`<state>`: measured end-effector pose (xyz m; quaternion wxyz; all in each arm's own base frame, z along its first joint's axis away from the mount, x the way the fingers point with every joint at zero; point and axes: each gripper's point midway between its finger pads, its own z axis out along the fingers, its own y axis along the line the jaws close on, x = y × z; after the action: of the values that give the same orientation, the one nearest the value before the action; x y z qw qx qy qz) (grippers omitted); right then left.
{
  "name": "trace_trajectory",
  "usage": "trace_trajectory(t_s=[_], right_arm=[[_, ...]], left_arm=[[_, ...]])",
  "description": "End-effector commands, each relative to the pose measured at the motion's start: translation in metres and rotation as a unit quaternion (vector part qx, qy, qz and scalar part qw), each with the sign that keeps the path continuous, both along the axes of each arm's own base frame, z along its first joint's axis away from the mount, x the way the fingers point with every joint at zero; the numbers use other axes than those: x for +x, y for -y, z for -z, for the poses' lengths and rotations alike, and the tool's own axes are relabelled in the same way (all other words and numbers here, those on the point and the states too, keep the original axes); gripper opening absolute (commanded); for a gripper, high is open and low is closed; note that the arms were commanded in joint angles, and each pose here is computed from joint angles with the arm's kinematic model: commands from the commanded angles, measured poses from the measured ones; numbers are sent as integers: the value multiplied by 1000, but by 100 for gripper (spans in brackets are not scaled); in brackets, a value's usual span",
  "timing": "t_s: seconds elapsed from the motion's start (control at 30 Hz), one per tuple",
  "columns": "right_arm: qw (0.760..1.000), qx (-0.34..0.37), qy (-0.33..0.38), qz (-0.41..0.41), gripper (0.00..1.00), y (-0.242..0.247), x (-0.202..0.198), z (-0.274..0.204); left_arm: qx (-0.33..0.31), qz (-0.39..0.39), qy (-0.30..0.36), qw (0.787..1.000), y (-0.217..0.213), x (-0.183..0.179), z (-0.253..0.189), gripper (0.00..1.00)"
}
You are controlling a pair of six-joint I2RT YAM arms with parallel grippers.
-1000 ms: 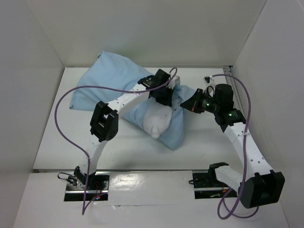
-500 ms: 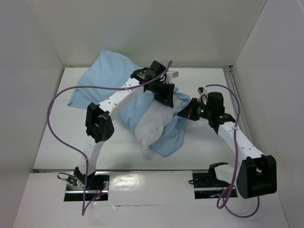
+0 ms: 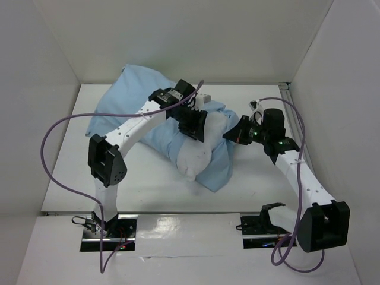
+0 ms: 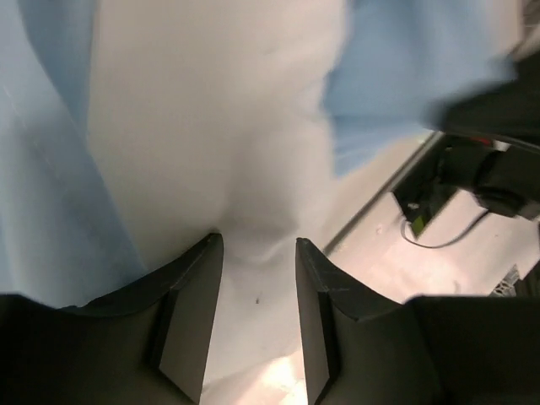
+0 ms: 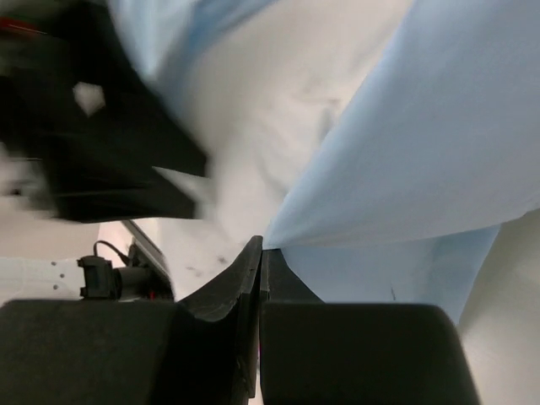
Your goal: Put the pillow into the pillowcase
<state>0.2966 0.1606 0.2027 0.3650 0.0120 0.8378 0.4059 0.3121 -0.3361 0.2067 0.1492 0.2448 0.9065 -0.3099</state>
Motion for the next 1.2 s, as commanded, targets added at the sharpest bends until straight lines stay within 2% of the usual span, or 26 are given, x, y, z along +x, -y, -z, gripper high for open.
trace_trajectory(t_s=[0.0, 0.03, 0.2, 0.23, 0.3, 0.33, 0.47, 0.5, 0.53, 0.57, 0.67, 0.7, 0.8, 0.93, 1.0, 1.17], right_arm=[[994, 12, 106, -35, 0, -6, -6, -76], [992, 12, 119, -47, 0, -8, -9, -89], [976, 17, 144, -162, 0, -22, -46, -111], [979, 10, 115, -167, 0, -20, -54, -101], [981, -27, 109, -157, 0, -12, -58, -91], [984, -42, 89, -146, 0, -7, -59, -81], [989, -94, -77, -78, 0, 16, -66, -15], [987, -122, -93, -45, 8, 27, -59, -4], [985, -136, -106, -27, 24, 33, -56, 5], [983, -149, -107, -2, 55, 39, -50, 4], [977, -181, -56, 102, 68, 65, -20, -27], [974, -181, -45, 125, 64, 69, -11, -38], [969, -188, -5, 163, 43, 73, 15, -70], [958, -222, 6, 181, 43, 58, 41, -73], [957, -236, 6, 170, 49, 38, 53, -63], [940, -283, -19, 190, 53, 25, 87, -27]], left_arm=[[47, -9, -12, 999, -7, 10, 55, 52], [62, -12, -22, 998, -7, 14, 78, 45], [53, -68, -6, 996, 6, 59, 114, 34], [51, -84, -1, 995, 4, 71, 112, 31], [37, -115, -4, 993, 4, 92, 119, 28], [21, -118, -2, 993, 10, 95, 112, 27], [-19, -125, -6, 992, 21, 108, 100, 23], [-16, -125, -10, 992, 21, 108, 106, 23], [-19, -122, -13, 992, 22, 107, 105, 23], [-27, -118, -12, 993, 25, 107, 103, 23], [-25, -111, -18, 993, 24, 103, 108, 22], [-25, -111, -18, 993, 24, 103, 108, 22], [-29, -105, -27, 994, 24, 96, 109, 22], [-30, -99, -28, 994, 23, 93, 110, 21], [-27, -96, -29, 995, 21, 91, 114, 21], [-27, -96, -28, 995, 20, 89, 112, 21]])
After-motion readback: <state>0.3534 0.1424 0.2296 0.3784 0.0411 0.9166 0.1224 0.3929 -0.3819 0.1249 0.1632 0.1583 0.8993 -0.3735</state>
